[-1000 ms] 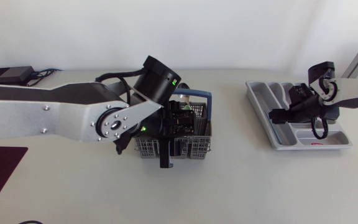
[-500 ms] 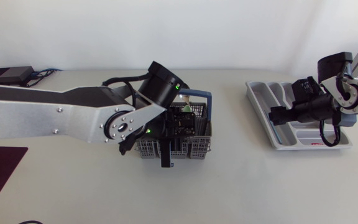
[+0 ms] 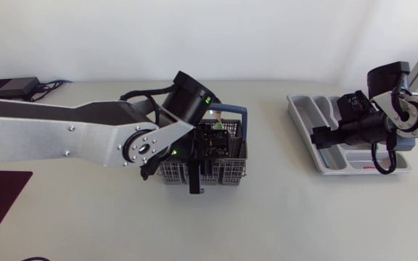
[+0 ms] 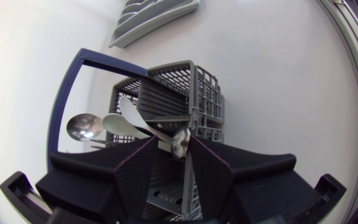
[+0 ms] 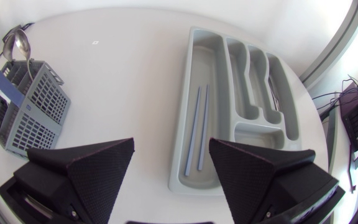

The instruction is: Sort the cutlery from the basket into the organizer compartments.

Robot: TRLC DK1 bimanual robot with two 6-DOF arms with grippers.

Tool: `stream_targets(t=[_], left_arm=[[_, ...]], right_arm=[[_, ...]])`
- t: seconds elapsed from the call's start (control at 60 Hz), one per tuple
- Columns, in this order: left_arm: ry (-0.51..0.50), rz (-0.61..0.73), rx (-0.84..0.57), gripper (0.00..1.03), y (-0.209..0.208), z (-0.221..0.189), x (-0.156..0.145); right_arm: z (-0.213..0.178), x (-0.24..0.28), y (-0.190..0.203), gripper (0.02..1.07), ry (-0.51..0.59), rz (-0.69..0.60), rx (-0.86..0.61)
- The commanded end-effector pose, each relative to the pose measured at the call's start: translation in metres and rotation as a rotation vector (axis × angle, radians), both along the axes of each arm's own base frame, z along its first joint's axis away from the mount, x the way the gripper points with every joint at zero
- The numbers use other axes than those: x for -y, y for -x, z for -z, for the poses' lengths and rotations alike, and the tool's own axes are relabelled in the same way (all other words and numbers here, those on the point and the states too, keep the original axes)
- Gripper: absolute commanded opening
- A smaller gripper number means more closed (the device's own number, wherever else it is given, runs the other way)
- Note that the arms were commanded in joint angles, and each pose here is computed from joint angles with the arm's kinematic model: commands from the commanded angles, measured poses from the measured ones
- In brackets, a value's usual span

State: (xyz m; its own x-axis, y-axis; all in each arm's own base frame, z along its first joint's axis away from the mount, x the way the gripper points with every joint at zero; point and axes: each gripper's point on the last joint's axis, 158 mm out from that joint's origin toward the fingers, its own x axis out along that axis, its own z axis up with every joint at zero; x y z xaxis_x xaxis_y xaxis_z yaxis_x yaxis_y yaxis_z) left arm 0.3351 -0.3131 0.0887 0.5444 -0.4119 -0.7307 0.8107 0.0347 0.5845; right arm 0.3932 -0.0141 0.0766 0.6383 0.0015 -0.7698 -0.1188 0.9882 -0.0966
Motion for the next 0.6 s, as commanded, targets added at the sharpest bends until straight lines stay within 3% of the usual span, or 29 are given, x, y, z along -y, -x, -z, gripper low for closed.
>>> stream_targets(t=[0.0,0.467,0.583], left_arm=[[-0.011,0.002,0.049,0.37,-0.016,-0.008,0.001],[-0.016,0.018,0.103,0.38,-0.010,-0.013,0.007],[0.003,-0.004,0.069,0.59,-0.004,-0.016,0.011]], right_arm=[[0.002,-0.002,0.005,0.89,0.021,-0.014,-0.001],[0.003,-0.011,0.006,0.89,0.034,-0.036,-0.001],[0.004,-0.013,0.007,0.89,0.036,-0.041,-0.004]])
